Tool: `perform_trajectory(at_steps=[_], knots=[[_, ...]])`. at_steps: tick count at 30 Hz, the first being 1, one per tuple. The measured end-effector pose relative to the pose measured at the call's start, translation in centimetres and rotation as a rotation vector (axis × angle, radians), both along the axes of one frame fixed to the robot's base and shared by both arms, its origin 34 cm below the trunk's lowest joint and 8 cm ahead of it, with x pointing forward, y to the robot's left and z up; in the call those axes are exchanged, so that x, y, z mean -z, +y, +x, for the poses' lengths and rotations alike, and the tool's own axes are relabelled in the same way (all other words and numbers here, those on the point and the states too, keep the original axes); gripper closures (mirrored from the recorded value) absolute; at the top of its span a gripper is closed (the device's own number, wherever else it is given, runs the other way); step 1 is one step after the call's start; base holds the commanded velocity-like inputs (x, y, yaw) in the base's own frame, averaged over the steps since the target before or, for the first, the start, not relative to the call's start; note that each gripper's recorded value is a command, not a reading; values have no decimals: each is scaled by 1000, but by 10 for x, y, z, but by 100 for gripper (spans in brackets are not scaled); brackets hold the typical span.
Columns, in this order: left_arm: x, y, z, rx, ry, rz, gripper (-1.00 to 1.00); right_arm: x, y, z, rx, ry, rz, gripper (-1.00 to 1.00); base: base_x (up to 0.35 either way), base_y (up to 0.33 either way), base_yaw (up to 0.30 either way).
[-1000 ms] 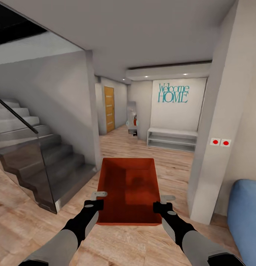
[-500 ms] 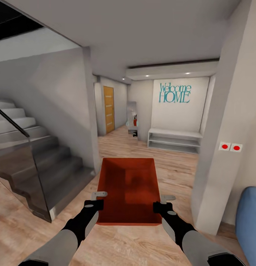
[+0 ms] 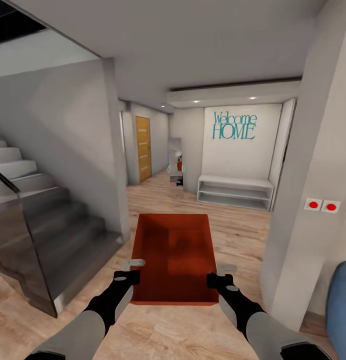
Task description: Move the two storage containers from the living room to the garage. In the garage, place one container on the floor and stack the other container on top of it (either order is fine).
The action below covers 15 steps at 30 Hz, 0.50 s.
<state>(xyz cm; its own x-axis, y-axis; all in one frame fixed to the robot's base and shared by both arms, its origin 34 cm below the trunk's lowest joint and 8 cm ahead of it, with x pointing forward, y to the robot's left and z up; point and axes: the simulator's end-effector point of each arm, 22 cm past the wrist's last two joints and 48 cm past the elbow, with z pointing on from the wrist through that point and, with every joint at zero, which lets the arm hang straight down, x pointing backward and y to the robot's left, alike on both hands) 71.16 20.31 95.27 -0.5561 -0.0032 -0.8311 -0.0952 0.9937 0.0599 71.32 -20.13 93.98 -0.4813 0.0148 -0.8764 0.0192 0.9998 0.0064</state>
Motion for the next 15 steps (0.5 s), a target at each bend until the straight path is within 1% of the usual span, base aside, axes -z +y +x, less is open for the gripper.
perform_trajectory(at_steps=[2,4,15], knots=[[0,0,0,0,-1,0,100,0,0,0,0,-1,0,100,323,0,-181],[-1,0,0,0,-1,0,100,0,0,0,0,-1,0,100,323,0,-78],[0,0,0,0,-1,0,100,0,0,0,0,0,-1,100,323,0,-10]])
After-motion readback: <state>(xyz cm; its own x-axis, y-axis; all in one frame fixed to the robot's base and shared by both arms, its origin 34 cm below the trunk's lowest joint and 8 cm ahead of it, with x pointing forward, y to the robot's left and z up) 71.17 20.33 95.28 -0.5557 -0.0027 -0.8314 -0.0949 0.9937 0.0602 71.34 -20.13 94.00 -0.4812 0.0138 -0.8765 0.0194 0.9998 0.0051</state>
